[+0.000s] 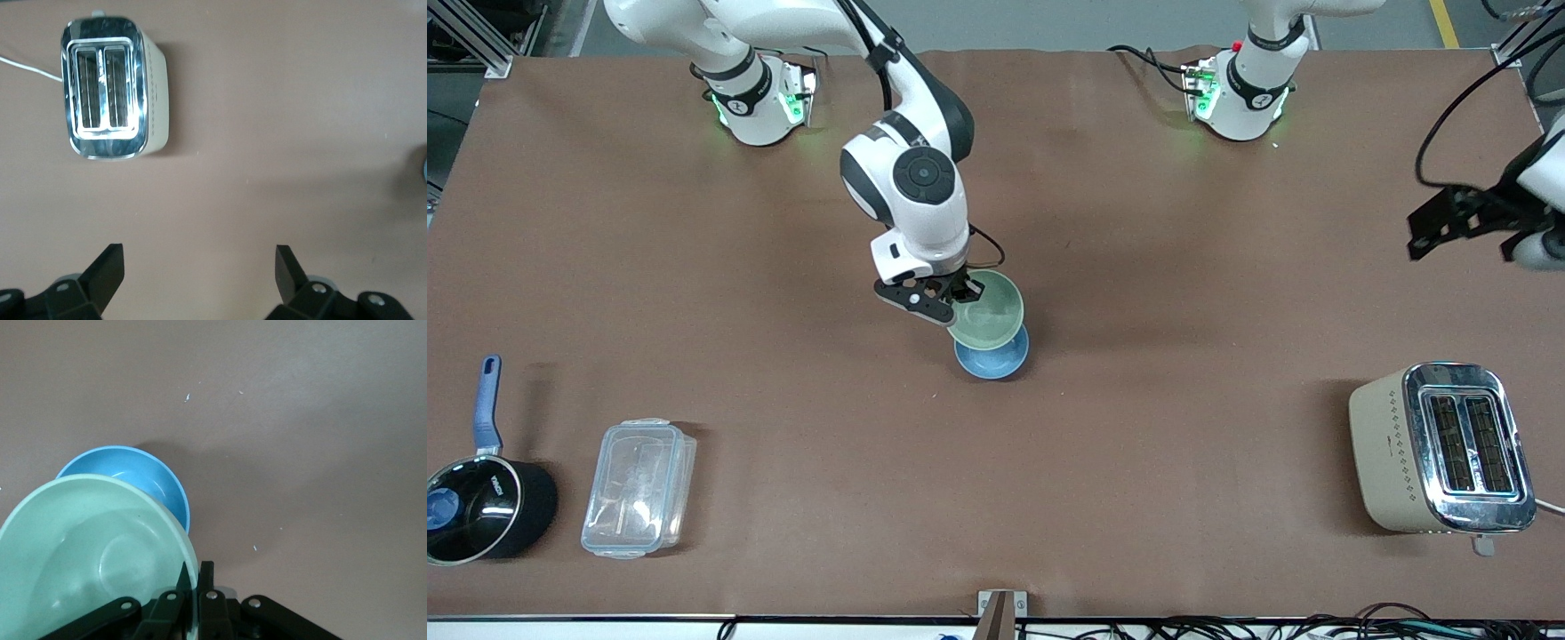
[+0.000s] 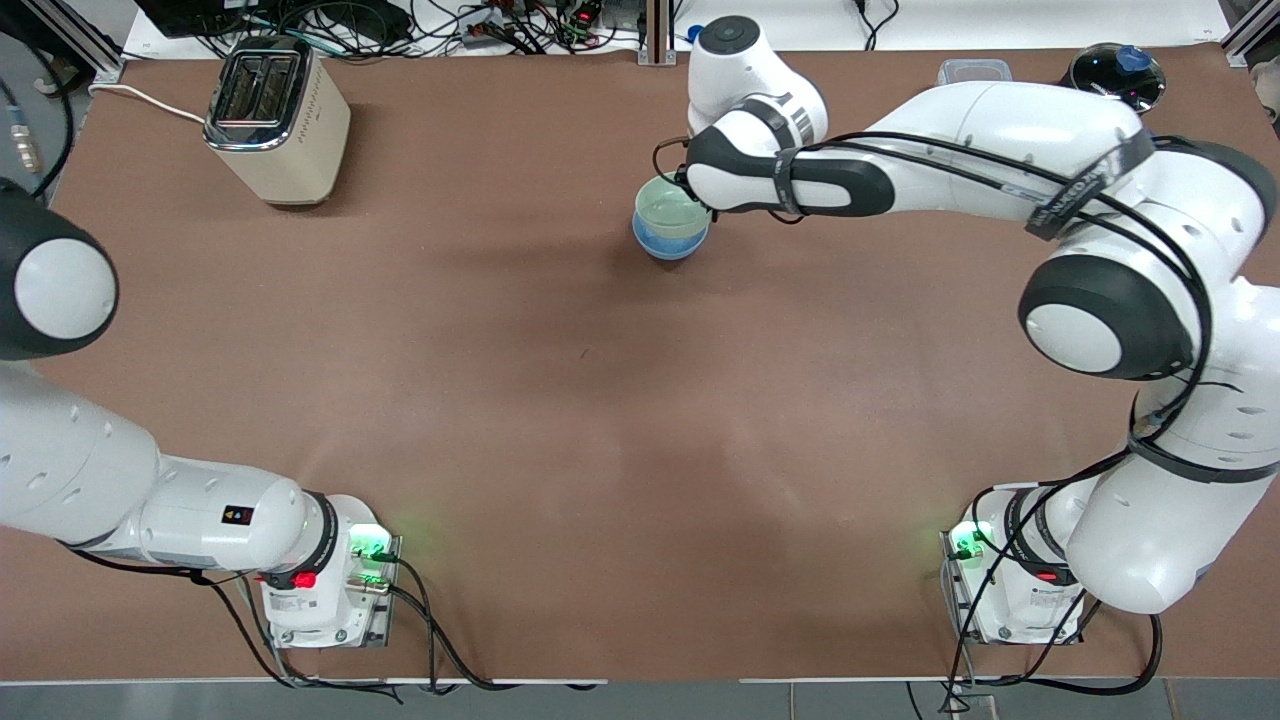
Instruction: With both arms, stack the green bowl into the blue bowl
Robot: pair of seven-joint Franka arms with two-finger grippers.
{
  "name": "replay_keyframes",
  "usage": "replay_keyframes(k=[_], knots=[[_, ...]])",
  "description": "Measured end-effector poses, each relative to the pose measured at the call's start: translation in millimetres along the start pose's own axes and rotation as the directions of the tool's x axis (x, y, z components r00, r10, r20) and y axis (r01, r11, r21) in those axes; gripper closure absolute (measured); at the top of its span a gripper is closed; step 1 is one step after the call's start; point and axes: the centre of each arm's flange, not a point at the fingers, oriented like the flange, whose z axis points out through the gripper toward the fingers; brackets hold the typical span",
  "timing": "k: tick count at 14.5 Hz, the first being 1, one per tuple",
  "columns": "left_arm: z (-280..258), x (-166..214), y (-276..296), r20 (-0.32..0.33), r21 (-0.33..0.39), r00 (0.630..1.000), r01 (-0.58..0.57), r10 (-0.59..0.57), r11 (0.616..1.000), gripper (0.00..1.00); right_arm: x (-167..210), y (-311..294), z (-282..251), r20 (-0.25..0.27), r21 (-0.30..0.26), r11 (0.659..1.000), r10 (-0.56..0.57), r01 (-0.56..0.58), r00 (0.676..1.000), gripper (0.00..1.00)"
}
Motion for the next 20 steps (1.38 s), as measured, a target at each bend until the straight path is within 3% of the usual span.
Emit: replay_keyframes(k=[9,12,17,20], knots=[[12,-22,17,0.068,-0.017,0.997,-0.04,0.041,0.999,0.0,1,-19,42,-0.007,-0.017,1.0,0.002,-0.003,1.0,0.95],[17,-23,13,0.063,-0.016,0.997,-0.031,0.032,0.999,0.0,-4,-23,42,-0.009,-0.012,1.0,0.001,-0.001,1.0,0.87],[14,-32,12,0.047,-0.012,0.998,-0.029,0.029,1.0,0.0,0,-22,40,-0.014,-0.01,1.0,0.007,-0.007,1.0,0.83],[14,-32,14,0.045,-0.012,0.998,-0.033,0.033,0.999,0.0,26,-15,24,-0.031,-0.006,1.0,0.029,-0.029,0.999,0.78]])
